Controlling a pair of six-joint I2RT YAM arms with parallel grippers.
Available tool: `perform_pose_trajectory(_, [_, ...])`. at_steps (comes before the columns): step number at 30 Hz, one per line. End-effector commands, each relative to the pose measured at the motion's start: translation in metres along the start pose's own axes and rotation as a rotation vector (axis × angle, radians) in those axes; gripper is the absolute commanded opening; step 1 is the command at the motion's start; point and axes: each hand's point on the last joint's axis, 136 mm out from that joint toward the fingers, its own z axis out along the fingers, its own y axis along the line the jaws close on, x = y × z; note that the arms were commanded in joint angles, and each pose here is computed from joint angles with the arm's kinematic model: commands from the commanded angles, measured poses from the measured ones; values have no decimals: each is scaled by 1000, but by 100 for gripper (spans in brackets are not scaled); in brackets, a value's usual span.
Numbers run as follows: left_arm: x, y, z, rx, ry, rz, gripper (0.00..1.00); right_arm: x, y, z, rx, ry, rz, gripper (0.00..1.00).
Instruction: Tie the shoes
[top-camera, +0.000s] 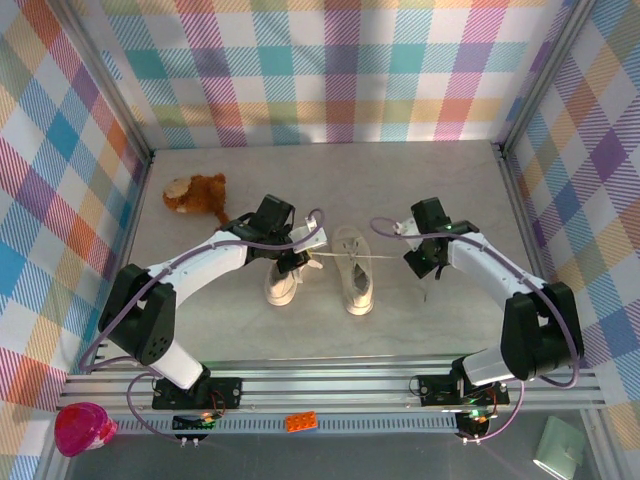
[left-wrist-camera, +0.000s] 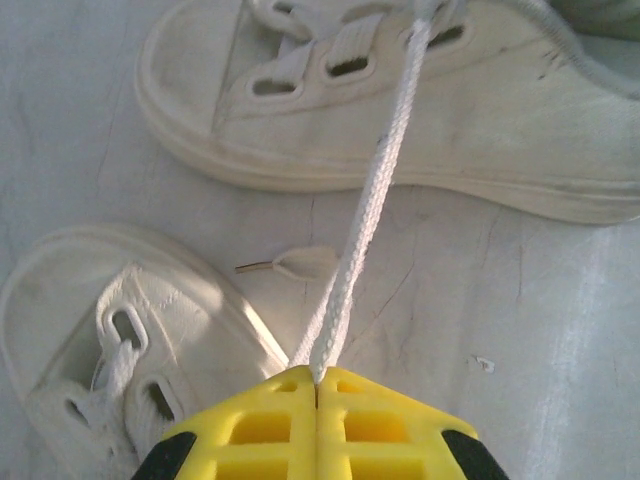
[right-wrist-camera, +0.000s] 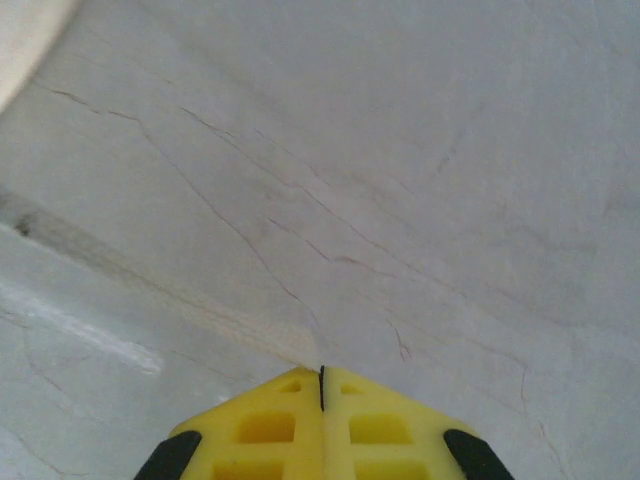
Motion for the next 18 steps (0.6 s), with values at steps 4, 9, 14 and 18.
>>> perform_pose_trajectory(4, [37,1,-9,-39,147,-130,0,41,-30,-7,91,168,172,0])
perform_pose_trajectory(9, [49,-4,-16,-43,166,-163,0,53,-33,-3,68,233,194,0])
perform_pose_trajectory(14, [58,-10,-27,-65,163,-209,0,61,-25,9,24,285,185,0])
perform_pose_trajectory(18, [43,-18,-26,-26,86,-205,0,3,15,-9,-167,2,61,5])
